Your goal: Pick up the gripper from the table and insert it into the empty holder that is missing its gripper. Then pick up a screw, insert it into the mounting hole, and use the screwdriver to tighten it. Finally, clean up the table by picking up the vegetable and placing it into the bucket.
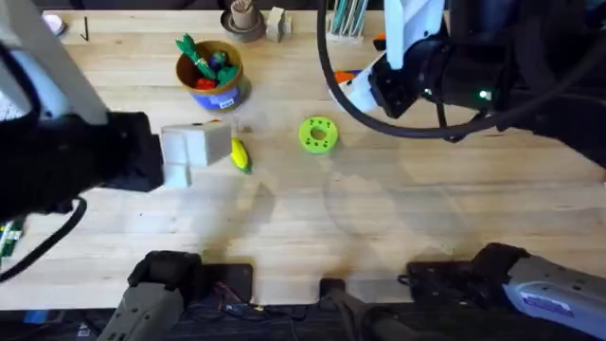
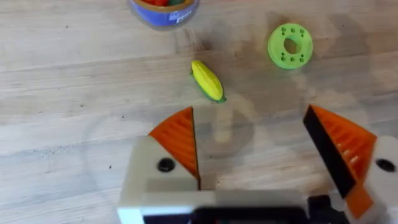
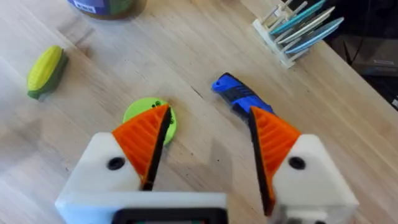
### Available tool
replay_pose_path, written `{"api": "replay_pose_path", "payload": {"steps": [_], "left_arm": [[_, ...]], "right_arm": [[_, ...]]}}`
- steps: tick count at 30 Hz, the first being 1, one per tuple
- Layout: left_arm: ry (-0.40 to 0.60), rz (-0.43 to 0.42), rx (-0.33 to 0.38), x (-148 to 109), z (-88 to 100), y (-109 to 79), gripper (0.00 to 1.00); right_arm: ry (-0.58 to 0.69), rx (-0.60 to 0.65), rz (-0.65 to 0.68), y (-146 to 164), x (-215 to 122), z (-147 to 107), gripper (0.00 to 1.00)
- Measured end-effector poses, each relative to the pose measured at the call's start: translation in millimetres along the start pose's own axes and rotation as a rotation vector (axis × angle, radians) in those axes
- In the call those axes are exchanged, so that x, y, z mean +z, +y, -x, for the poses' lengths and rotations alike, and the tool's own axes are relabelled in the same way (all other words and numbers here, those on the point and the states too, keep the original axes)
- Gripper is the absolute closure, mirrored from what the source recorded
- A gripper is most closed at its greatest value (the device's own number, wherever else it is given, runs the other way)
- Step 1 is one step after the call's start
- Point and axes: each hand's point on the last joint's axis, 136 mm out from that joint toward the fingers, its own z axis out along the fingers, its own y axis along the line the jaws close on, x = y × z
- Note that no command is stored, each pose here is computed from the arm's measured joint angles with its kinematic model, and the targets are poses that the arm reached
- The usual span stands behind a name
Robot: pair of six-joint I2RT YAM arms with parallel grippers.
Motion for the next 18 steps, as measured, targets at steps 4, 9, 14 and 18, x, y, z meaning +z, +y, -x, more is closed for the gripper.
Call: {"api": "replay_pose_path", "payload": {"steps": [4, 9, 14, 18], "left_arm": [[0.075, 0.005, -0.055, 16, -0.6, 2.1, 0.006], [0.169, 0.028, -0.183, 46, 3.4, 7.3, 0.006], [0.203, 0.058, -0.315, 90, -6.9, 16.9, 0.006], [0.242, 0.086, -0.416, 125, -34.7, 25.1, 0.006]], "right_arm": [[0.0, 0.0, 0.0, 0, 0, 0, 0.207], [0.0, 0.0, 0.0, 0, 0, 0, 0.207], [0.0, 0.0, 0.0, 0, 0, 0, 0.207], [0.0, 0.0, 0.0, 0, 0, 0, 0.207]]}}
